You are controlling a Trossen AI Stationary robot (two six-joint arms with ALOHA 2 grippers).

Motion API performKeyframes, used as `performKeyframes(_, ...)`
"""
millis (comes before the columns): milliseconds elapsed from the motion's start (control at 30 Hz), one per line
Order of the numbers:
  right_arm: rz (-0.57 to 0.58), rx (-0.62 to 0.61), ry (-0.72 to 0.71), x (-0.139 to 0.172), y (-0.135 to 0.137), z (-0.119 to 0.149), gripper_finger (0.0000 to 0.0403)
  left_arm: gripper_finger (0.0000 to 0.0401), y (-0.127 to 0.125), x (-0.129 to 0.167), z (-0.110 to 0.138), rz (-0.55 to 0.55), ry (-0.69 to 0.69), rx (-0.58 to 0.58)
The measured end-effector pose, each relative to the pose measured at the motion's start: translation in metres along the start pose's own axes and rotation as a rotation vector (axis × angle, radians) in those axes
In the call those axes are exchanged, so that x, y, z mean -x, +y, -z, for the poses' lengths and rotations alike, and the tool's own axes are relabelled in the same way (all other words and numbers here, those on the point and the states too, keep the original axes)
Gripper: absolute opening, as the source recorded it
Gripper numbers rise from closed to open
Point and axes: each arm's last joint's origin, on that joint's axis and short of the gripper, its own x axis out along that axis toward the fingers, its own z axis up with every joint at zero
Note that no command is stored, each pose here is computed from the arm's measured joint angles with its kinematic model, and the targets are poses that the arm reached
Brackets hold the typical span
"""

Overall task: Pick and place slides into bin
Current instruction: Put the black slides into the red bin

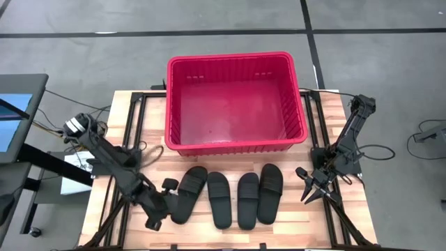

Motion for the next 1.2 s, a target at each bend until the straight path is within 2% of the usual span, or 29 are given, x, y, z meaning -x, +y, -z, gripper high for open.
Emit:
performKeyframes(100, 0.0, 0.0, 0.0, 0.0, 0.0, 0.0, 0.0061, 0.0093, -0.009, -0.008, -0.003, -0.081, 0.08, -0.049)
performKeyframes(233, 0.0, 0.0, -0.001, 0.0, 0.0, 0.0, 0.0061, 0.0093, -0.022, -0.02, -0.01, -0.113, 0.141, -0.085)
performKeyframes(600, 0.0, 0.0, -0.001, 0.0, 0.0, 0.0, 0.0061, 0.0121, -0.041, -0.053, -0.025, -0.133, 0.186, -0.094)
performKeyframes(867, 0.0, 0.0, 0.0, 0.0, 0.0, 0.0, 0.0061, 0.0144, -0.046, -0.053, -0.025, -0.126, 0.182, -0.045)
performKeyframes(1033, 0.0, 0.0, -0.001, 0.0, 0.0, 0.0, 0.0061, 0.0147, -0.05, -0.052, -0.023, -0.124, 0.177, 0.014)
performKeyframes(1200, 0.0, 0.0, -0.001, 0.0, 0.0, 0.0, 0.0061, 0.0147, -0.054, -0.052, -0.02, -0.126, 0.169, 0.018)
